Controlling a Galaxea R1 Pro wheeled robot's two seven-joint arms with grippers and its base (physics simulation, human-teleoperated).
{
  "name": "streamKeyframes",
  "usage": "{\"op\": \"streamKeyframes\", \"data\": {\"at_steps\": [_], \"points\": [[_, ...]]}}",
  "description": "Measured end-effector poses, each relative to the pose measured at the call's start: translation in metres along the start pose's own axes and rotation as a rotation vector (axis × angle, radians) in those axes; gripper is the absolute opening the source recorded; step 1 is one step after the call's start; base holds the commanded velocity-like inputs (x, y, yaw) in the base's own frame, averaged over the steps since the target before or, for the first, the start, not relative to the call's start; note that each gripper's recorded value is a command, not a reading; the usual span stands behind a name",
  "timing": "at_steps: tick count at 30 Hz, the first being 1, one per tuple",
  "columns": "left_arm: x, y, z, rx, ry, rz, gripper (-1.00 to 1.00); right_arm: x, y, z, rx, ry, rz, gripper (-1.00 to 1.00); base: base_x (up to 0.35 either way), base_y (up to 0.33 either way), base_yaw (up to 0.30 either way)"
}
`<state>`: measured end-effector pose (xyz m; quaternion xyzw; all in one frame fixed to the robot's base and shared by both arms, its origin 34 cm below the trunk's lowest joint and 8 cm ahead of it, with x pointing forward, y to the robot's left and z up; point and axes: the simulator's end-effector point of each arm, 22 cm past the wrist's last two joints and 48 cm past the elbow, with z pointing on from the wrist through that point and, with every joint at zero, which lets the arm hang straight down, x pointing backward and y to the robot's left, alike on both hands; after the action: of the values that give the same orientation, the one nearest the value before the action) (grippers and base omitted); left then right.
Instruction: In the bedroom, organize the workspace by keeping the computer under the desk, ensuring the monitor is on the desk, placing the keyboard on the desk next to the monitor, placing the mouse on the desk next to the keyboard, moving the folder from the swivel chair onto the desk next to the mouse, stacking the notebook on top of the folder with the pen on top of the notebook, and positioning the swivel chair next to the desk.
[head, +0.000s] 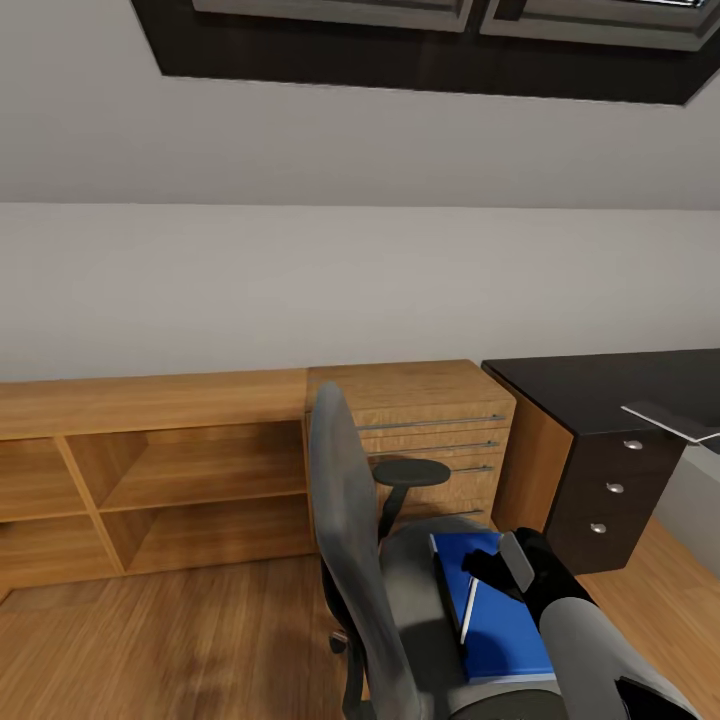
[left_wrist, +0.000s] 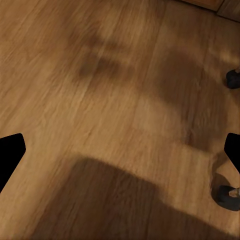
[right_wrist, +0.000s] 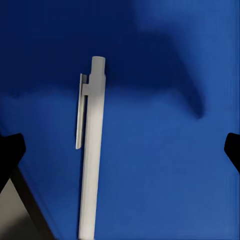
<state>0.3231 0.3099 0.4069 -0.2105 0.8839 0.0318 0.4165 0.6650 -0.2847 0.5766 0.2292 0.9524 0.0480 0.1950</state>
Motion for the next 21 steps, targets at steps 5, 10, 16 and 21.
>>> {"op": "streamKeyframes", "data": {"at_steps": [5, 10, 16, 21], "points": [[0.0, 0.0, 0.0, 0.0, 0.0, 0.001, 1.0, 0.0, -0.003, 0.0, 0.014, -0.002, -0.007, 1.0, 0.0, 0.0, 0.0], [0.0, 0.0, 0.0, 0.001, 0.0, 0.001, 1.0, -0.001, -0.005, 0.0, 0.03, -0.004, -0.021, 1.0, 0.0, 0.0, 0.0], [0.0, 0.001, 0.0, -0.001, 0.0, 0.001, 1.0, -0.003, -0.01, -0.002, 0.084, -0.012, -0.068, 1.0, 0.0, 0.0, 0.0], [-0.001, 0.003, 0.0, -0.003, -0.001, 0.001, 1.0, -0.003, -0.02, -0.005, 0.144, -0.009, -0.092, 1.0, 0.0, 0.0, 0.0]]}}
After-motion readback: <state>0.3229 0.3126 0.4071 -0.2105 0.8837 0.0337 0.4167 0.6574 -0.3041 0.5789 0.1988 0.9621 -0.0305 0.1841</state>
